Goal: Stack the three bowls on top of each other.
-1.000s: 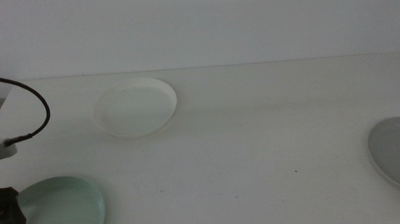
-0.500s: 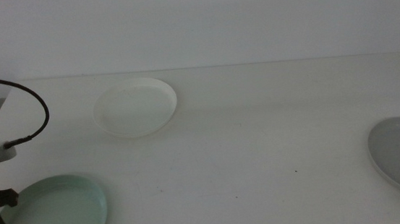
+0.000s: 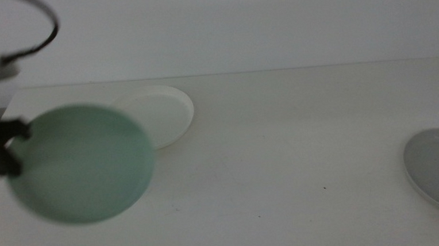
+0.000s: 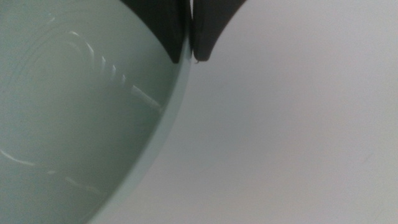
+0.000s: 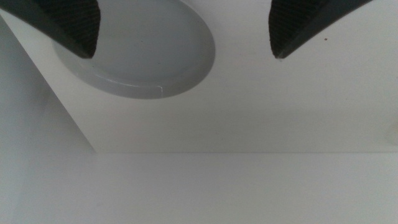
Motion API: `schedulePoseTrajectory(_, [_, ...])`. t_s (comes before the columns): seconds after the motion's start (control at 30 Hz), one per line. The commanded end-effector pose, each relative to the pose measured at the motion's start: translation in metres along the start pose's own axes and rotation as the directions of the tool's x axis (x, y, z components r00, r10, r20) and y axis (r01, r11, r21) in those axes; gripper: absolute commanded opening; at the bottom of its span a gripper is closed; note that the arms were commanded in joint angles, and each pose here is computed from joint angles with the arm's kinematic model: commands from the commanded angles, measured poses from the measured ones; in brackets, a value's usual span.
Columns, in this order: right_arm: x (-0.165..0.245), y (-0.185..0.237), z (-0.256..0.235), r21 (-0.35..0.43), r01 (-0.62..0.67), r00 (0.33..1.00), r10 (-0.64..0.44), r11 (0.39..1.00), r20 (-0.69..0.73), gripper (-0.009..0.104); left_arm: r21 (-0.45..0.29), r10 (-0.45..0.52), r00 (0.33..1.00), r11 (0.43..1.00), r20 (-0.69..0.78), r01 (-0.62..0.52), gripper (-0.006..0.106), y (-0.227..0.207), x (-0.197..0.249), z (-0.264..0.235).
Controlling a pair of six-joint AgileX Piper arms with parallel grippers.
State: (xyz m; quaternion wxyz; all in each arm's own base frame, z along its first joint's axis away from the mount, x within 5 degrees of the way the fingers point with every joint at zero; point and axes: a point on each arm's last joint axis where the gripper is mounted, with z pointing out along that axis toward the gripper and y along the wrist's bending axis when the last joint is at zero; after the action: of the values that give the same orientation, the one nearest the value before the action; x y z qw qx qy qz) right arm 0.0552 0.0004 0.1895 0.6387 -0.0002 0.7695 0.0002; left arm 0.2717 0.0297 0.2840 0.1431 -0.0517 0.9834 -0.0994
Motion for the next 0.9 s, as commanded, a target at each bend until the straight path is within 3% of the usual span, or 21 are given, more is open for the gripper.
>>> schedulePoseTrajectory(0.0, [0.0, 0.0, 0.0, 0.003, 0.011, 1.0, -0.011, 1.0, 0.01, 0.093, 0.04, -0.002, 1.0, 0.999, 0.006, 0.002, -0.002, -0.027, -0.012, -0.007])
schedulePoseTrajectory(0.47, [0.0, 0.0, 0.0, 0.003, 0.011, 1.0, -0.011, 1.0, 0.01, 0.093, 0.17, 0.208, 0.974, 0.967, -0.085, -0.192, -0.002, -0.16, -0.079, 0.079])
schedulePoseTrajectory(0.87, [0.0, 0.0, 0.0, 0.003, 0.011, 1.0, -0.011, 1.0, 0.01, 0.093, 0.198, 0.278, 0.948, 0.949, -0.152, -0.247, -0.002, -0.193, -0.081, 0.151])
